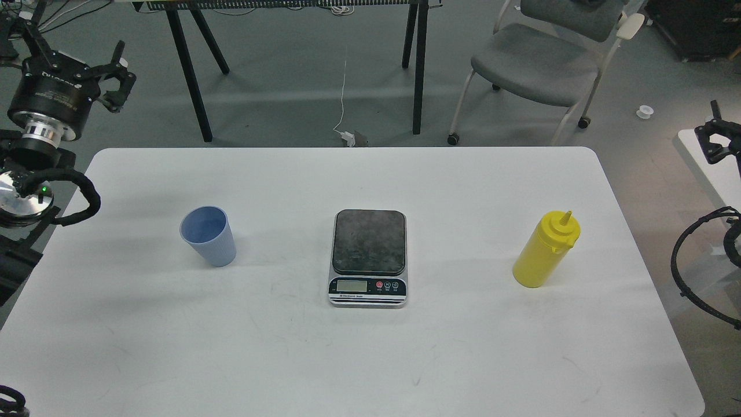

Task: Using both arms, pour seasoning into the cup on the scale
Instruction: 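Reach the left gripper toward the light blue cup and grasp it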

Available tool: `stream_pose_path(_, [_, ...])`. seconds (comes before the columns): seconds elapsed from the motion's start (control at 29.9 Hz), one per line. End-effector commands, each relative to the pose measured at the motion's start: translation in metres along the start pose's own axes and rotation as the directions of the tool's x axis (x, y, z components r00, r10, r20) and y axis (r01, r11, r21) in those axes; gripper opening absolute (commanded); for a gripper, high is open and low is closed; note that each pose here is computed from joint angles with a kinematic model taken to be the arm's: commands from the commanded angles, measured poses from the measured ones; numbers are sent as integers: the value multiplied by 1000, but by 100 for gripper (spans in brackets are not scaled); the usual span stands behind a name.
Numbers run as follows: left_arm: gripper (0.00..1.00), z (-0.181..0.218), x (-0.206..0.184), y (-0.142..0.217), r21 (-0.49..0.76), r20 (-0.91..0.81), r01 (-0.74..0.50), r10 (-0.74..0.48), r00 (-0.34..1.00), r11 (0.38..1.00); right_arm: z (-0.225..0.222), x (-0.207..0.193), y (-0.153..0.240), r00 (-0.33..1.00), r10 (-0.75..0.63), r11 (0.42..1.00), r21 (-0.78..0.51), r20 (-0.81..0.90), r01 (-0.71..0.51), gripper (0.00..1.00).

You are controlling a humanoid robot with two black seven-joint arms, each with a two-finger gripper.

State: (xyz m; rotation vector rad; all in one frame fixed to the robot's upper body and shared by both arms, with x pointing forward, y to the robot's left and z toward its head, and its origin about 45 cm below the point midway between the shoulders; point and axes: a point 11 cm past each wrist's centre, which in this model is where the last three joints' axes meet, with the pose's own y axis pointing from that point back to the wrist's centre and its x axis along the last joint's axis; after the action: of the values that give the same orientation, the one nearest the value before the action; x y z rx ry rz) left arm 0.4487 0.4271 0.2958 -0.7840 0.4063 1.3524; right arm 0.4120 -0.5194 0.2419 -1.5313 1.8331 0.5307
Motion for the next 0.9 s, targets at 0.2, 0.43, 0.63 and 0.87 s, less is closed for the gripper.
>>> stream_pose_path(0.2, [100,-6,-1,1,24,9,5,-5,1000,1000,17,-6,-2,999,-9,1000,-14,31,10,100])
stream_pose_path(0.43, [99,-10,-36,-1,179,238,167,-207,949,970,15,-8,-3,1000,-13,1000,-12,28,13,100])
stream_pose_path(0.63, [99,-8,-79,-3,386,536,289,-468,703,876,15,-8,-3,999,-16,1000,-13,28,16,100])
stream_pose_path(0.87, [96,-17,-105,-6,580,727,276,-640,249,766,14,-7,-2,1000,-15,1000,-12,27,15,100])
